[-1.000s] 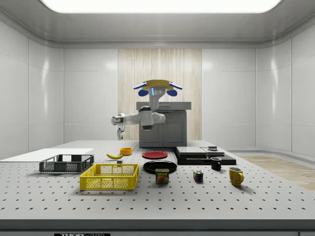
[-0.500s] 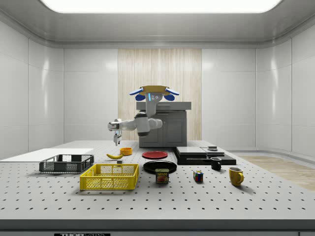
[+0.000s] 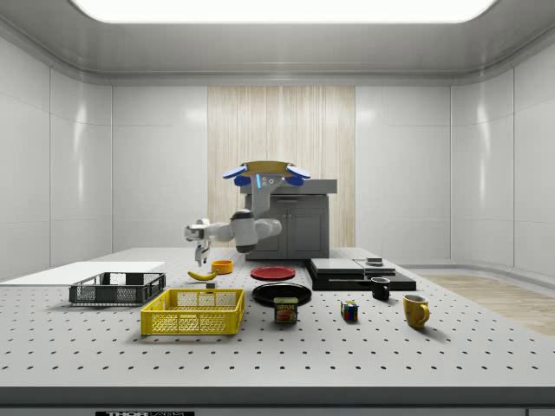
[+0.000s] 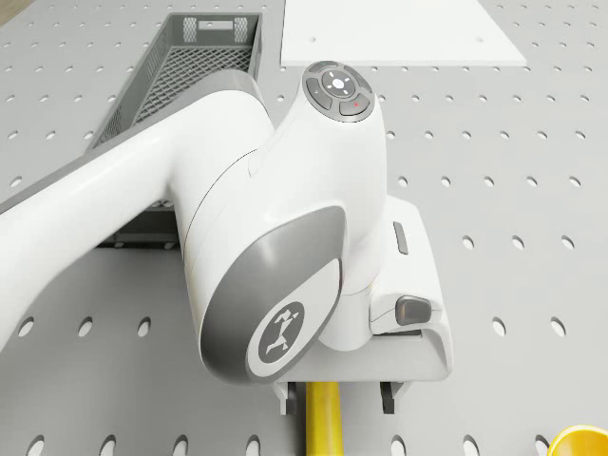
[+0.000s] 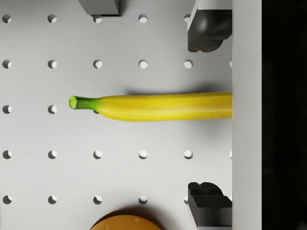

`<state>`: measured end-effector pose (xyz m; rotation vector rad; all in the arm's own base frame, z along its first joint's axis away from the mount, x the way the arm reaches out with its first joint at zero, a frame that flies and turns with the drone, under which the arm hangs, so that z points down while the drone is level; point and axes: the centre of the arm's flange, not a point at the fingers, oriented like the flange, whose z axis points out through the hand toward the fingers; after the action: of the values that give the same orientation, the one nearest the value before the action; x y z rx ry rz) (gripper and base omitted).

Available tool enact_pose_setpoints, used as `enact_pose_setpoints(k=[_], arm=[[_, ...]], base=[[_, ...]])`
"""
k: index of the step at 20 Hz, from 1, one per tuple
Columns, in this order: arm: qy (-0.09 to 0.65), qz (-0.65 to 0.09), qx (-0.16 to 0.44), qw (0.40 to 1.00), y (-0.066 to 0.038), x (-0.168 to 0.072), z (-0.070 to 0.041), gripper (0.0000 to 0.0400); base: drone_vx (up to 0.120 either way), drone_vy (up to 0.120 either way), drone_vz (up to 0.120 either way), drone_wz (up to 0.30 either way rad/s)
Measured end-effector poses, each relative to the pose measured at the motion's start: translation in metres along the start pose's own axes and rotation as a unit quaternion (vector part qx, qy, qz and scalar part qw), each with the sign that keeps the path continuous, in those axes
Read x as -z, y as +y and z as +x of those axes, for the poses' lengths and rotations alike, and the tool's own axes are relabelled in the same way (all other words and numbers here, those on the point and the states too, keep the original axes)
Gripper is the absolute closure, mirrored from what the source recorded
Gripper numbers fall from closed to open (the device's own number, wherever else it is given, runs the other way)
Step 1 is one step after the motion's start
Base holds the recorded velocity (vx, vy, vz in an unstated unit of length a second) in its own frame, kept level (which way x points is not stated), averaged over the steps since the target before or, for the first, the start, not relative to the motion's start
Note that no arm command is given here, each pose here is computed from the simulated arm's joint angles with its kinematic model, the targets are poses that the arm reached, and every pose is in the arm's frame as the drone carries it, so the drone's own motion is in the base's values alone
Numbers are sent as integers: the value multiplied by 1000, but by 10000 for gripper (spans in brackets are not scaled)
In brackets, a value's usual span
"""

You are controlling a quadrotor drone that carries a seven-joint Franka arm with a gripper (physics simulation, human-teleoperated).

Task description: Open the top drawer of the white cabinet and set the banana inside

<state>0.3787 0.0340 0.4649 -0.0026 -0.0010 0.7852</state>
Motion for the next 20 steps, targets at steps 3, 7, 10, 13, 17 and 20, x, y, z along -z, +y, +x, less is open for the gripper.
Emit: enact_pose_setpoints(k=[3, 7, 10, 13, 17, 20], arm=[[0, 0, 0, 1000, 0, -6, 0, 0], [0, 0, 0, 1000, 0, -20, 0, 0], [0, 0, 0, 1000, 0, -32, 0, 0], [0, 0, 0, 1000, -2, -43, -2, 0], [0, 0, 0, 1000, -5, -53, -5, 0], [0, 0, 0, 1000, -7, -60, -7, 0]], base=[[0, 0, 0, 0], [0, 0, 0, 0], [0, 0, 0, 0], [0, 0, 0, 0], [0, 0, 0, 0], [0, 0, 0, 0]])
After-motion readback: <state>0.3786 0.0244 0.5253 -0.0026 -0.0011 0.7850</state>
